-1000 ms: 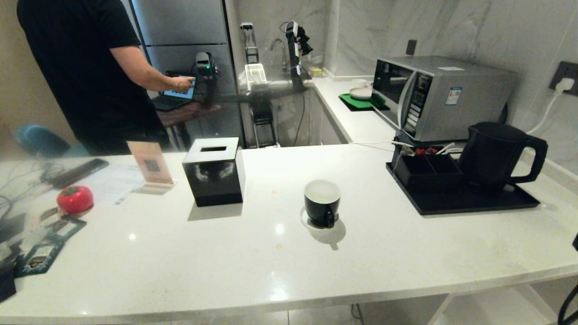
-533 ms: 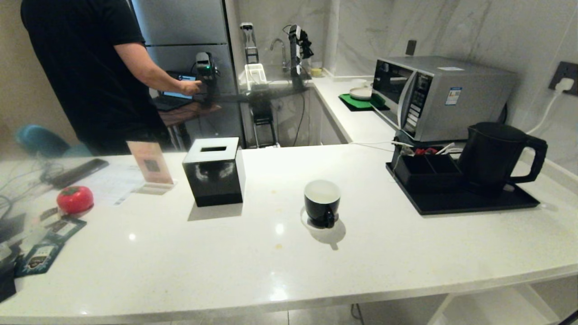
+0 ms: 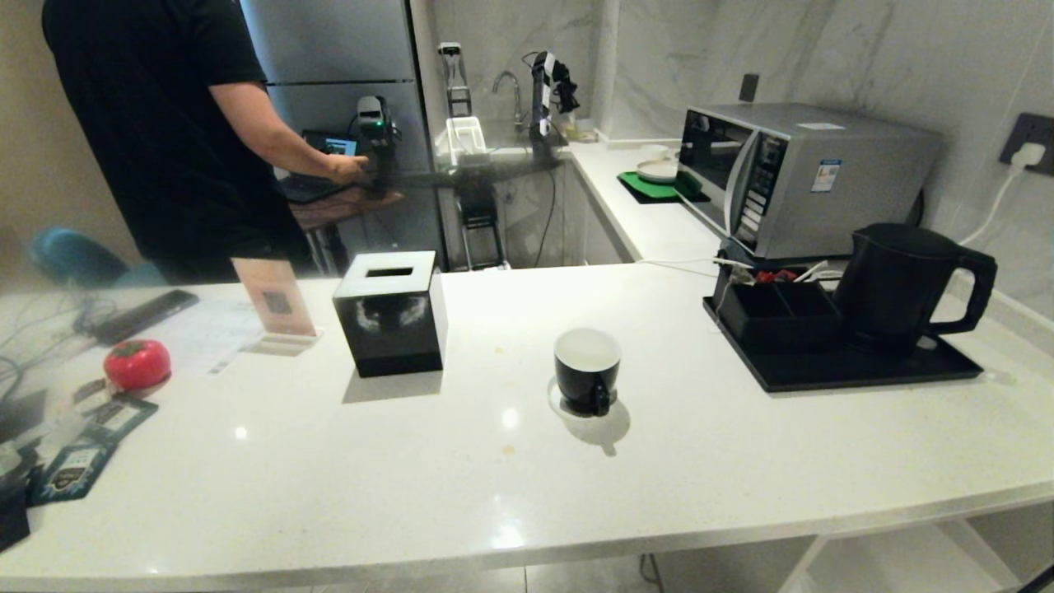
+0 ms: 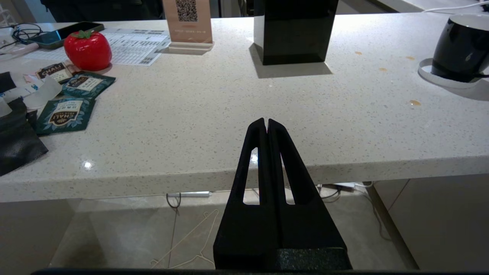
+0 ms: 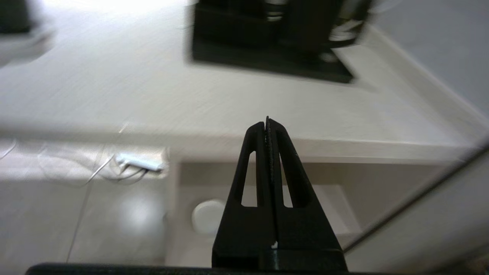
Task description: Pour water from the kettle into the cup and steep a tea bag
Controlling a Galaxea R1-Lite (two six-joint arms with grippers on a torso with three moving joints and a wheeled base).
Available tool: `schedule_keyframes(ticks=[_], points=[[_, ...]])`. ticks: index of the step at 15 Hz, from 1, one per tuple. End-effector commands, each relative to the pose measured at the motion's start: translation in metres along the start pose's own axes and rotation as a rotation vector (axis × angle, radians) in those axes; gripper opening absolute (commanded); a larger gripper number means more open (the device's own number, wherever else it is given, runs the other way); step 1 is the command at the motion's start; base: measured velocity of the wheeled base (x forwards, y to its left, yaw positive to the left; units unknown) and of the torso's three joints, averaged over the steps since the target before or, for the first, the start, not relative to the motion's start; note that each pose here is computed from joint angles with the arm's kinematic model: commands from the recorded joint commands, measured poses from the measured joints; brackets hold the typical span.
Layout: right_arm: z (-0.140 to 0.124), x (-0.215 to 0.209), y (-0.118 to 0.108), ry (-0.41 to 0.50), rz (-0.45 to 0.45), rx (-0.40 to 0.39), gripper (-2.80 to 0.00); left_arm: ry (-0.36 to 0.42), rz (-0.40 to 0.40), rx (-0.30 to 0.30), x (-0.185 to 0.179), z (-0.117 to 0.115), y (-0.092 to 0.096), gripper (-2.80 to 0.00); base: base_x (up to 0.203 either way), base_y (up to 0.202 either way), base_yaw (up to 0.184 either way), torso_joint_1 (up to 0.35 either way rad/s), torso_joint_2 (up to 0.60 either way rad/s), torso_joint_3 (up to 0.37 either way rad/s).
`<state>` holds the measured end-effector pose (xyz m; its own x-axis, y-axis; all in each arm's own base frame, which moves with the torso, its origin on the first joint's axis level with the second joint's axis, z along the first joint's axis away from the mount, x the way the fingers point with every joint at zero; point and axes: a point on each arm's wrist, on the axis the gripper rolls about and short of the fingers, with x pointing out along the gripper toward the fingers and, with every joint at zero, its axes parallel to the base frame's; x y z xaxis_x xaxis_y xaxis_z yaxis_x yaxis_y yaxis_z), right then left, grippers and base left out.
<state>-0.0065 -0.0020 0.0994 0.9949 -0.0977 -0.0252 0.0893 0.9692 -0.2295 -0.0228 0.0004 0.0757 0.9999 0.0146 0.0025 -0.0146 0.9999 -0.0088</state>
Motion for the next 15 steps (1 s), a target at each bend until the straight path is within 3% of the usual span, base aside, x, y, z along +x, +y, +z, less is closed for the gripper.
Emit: schedule_keyframes(ticks=[1, 4, 15], points=[[-0.0174, -0.0172, 0.0039, -0.066, 0.065, -0.012, -2.8, 0.001, 0.001, 0.0, 0.0001, 0.0001, 0.0, -2.8, 0.0, 0.0, 0.0, 0.0, 0.0, 0.0], [-0.0238, -0.0165, 0.0061, -0.024, 0.109, 0.173, -2.8, 0.001, 0.001, 0.0, 0.0001, 0.0001, 0.0, -2.8, 0.0, 0.0, 0.0, 0.0, 0.0, 0.0], [-0.0242, -0.0161, 0.0062, -0.027, 0.109, 0.177, -2.8, 0.001, 0.001, 0.0, 0.0001, 0.0001, 0.0, -2.8, 0.0, 0.0, 0.0, 0.0, 0.0, 0.0]])
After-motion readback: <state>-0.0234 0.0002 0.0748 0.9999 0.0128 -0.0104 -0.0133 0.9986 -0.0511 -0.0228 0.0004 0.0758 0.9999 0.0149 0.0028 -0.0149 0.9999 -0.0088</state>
